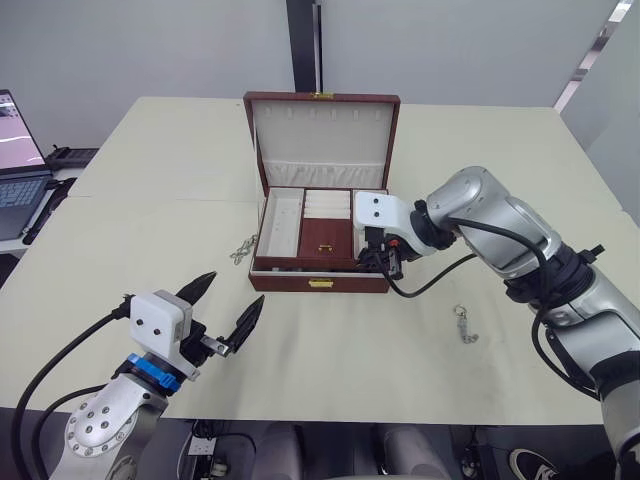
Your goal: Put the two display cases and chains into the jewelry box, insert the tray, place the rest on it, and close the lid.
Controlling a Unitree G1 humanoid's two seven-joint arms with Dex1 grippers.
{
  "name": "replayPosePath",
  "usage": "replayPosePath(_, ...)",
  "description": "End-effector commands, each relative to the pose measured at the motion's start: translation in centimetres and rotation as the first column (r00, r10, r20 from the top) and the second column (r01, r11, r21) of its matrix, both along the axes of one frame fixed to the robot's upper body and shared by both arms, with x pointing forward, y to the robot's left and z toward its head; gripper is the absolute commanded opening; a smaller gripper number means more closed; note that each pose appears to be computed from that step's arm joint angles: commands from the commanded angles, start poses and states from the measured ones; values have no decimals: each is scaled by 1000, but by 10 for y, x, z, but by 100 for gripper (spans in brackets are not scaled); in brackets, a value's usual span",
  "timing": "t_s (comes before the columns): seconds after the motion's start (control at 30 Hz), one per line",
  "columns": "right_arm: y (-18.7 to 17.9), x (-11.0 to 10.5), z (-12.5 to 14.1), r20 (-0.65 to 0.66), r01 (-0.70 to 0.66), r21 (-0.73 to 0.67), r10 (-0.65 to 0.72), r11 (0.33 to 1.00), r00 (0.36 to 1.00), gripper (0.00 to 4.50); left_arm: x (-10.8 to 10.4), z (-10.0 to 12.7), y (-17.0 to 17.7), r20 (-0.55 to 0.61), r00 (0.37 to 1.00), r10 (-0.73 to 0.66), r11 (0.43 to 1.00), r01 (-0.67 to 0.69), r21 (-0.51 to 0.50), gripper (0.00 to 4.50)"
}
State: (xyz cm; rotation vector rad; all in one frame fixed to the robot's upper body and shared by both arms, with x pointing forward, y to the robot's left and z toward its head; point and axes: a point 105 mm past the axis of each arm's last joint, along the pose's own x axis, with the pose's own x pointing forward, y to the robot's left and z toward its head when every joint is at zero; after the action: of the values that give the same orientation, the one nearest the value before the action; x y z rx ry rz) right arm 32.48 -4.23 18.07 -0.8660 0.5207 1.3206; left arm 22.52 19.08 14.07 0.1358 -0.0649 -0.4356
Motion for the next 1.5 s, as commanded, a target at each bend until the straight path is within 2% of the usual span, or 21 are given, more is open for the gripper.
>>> replayPosePath(0.03,9,-5,7,37,-40,14,39,999,999,1,-2,10,-7,41,999,-18,1000,18,0,450)
replayPosePath(0.43,15,-10,5,27,-64,14,64,998,998,1,-4,7,-8,33,999,-7,1000,7,-7,450)
replayPosePath(0.77,10,6,0,59,-18,2,18,1000,998,1,-3,7,-9,36,999,-2,1000,3,-11,450)
replayPosePath(1.5,11,13,3,48,12,25,-13,1000,999,1,-2,7,-8,33,999,-11,1000,11,-5,450)
